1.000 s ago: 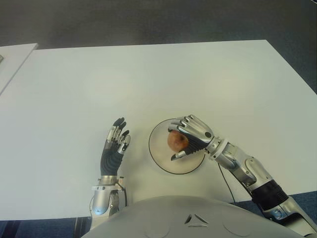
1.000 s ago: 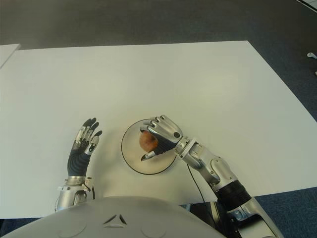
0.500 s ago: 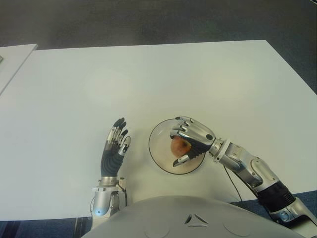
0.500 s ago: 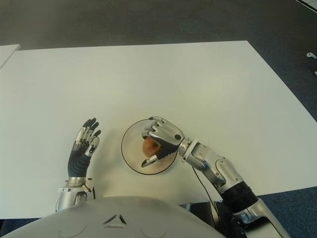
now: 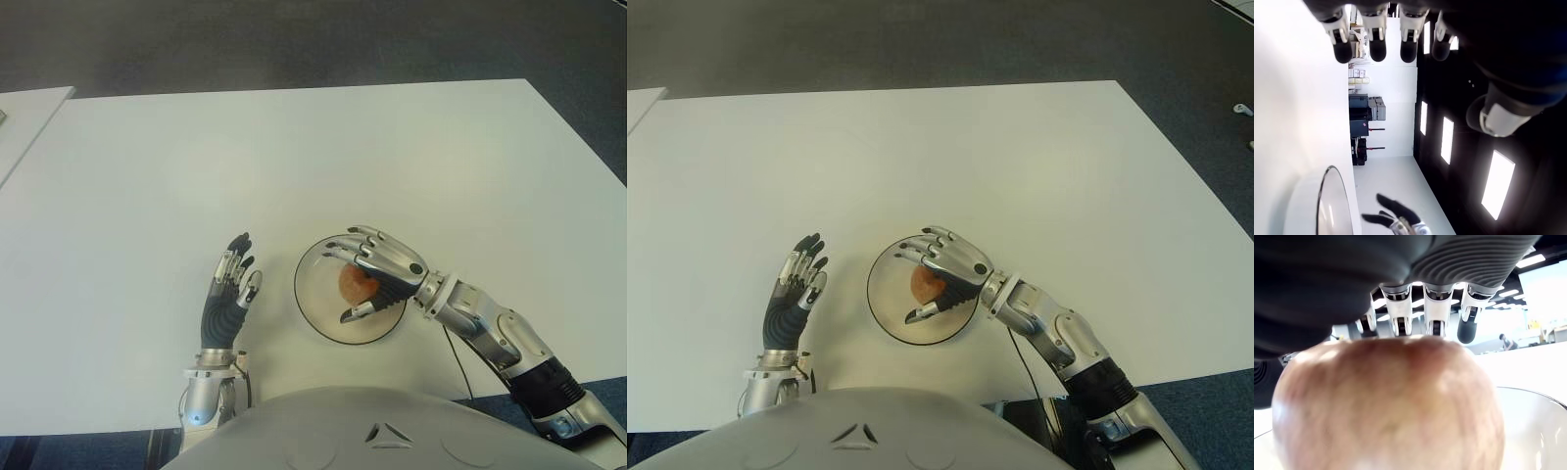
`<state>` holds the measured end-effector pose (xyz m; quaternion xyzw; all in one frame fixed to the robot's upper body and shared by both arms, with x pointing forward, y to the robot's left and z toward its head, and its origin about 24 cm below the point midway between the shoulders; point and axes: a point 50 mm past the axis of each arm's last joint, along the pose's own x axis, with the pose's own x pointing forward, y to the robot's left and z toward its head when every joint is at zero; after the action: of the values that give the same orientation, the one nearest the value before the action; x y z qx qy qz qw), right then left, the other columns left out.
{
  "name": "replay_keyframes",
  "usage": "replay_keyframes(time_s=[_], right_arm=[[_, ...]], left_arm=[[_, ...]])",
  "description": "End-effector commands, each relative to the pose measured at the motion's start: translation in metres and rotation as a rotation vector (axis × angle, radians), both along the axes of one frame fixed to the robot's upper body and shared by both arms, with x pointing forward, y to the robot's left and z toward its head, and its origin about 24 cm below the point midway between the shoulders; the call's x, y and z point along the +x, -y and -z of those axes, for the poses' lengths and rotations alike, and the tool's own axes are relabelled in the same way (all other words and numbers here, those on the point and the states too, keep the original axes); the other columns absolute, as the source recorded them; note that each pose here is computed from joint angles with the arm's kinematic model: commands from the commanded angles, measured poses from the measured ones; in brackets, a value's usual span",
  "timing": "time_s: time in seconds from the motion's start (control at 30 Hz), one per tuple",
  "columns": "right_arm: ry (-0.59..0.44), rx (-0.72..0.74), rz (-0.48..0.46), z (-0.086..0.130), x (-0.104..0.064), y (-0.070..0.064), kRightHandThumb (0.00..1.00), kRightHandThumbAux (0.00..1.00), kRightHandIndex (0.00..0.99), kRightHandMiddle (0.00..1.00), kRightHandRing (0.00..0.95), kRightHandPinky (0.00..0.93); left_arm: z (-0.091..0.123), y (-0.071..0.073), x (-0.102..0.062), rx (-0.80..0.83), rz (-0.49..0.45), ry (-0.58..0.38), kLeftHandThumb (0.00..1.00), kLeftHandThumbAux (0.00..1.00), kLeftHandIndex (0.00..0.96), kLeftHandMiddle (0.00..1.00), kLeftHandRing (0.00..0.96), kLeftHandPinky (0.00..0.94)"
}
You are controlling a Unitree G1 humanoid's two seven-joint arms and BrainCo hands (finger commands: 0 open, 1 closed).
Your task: Put the apples into the plate.
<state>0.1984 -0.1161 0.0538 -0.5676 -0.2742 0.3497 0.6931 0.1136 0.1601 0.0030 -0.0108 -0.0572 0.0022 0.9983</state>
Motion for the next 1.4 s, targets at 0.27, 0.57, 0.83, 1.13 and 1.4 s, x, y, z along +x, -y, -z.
replay_keyframes(time_s=[0.27,0.57,0.83,1.13,1.4], right_arm=[[-0.024,0.033,0.013,-0.001,0.001,0.002,0.118,0.213,0.000,0.000,0.000,0.000],[-0.045,0.044,0.037,-0.004,0.006,0.004,0.154,0.215,0.000,0.000,0.000,0.000],[-0.177,0.106,0.143,-0.020,0.020,0.023,0.179,0.197,0.000,0.000,0.000,0.000],[-0.312,0.409,0.360,-0.029,0.030,0.060,0.169,0.176,0.000,0.000,0.000,0.000],[-0.504,0.755,0.564,0.007,0.039,0.101,0.134,0.233,0.000,0.000,0.000,0.000]], left_arm=[[0.003,-0.001,0.001,-0.003,0.009,-0.006,0.040,0.510,0.045,0.000,0.000,0.067],[0.003,-0.001,0.001,0.003,0.006,-0.006,0.043,0.513,0.042,0.000,0.000,0.067],[0.003,0.000,0.000,-0.003,0.008,-0.008,0.047,0.510,0.033,0.000,0.000,0.062],[0.005,0.000,0.000,-0.011,0.017,-0.025,0.059,0.505,0.033,0.000,0.000,0.076],[0.005,0.001,0.000,-0.010,0.019,-0.042,0.064,0.501,0.033,0.000,0.000,0.080]])
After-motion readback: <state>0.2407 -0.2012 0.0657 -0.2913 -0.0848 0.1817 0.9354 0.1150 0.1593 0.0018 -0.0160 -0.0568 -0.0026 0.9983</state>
